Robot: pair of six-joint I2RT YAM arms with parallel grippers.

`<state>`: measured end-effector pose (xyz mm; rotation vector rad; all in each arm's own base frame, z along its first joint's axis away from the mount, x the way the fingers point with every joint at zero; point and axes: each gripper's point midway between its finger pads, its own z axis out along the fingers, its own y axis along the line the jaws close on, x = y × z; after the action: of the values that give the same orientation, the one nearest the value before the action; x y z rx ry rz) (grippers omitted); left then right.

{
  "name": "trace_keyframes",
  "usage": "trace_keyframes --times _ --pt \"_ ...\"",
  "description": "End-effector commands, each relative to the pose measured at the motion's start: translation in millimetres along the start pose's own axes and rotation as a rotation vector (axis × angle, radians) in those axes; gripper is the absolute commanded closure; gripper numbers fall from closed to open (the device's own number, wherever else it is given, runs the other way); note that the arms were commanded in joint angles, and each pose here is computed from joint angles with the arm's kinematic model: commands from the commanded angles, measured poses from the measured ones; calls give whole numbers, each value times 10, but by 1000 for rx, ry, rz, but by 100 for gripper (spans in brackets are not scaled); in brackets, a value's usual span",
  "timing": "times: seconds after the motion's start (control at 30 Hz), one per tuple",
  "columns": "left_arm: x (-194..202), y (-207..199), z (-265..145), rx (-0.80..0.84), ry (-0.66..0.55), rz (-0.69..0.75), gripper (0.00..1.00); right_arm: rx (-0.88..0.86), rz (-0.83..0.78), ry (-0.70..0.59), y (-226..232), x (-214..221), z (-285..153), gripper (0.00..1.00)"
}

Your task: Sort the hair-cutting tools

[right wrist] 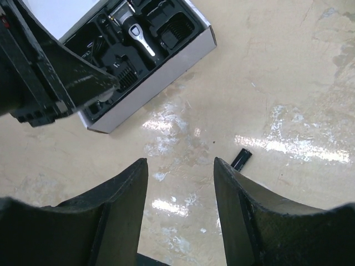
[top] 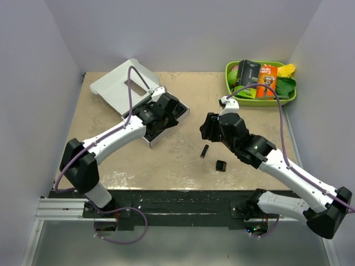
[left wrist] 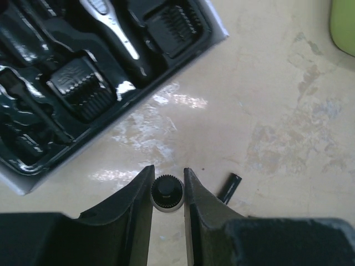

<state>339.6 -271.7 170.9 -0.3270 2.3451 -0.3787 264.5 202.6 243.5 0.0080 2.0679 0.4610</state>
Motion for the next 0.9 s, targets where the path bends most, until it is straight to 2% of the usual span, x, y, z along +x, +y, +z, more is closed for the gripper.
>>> trace_keyframes --times 0.0,0.37,0.7,0.87 --pt "-195 223 -78 -53 25 -117 92 -51 33 -6 145 -63 -5 46" --pt "-258 718 154 -136 127 -336 89 -67 30 57 150 182 99 46" --pt "62 865 334 -210 289 -428 88 -75 28 88 157 309 166 46" --pt "149 954 320 -263 313 -448 88 -77 25 97 153 352 189 46"
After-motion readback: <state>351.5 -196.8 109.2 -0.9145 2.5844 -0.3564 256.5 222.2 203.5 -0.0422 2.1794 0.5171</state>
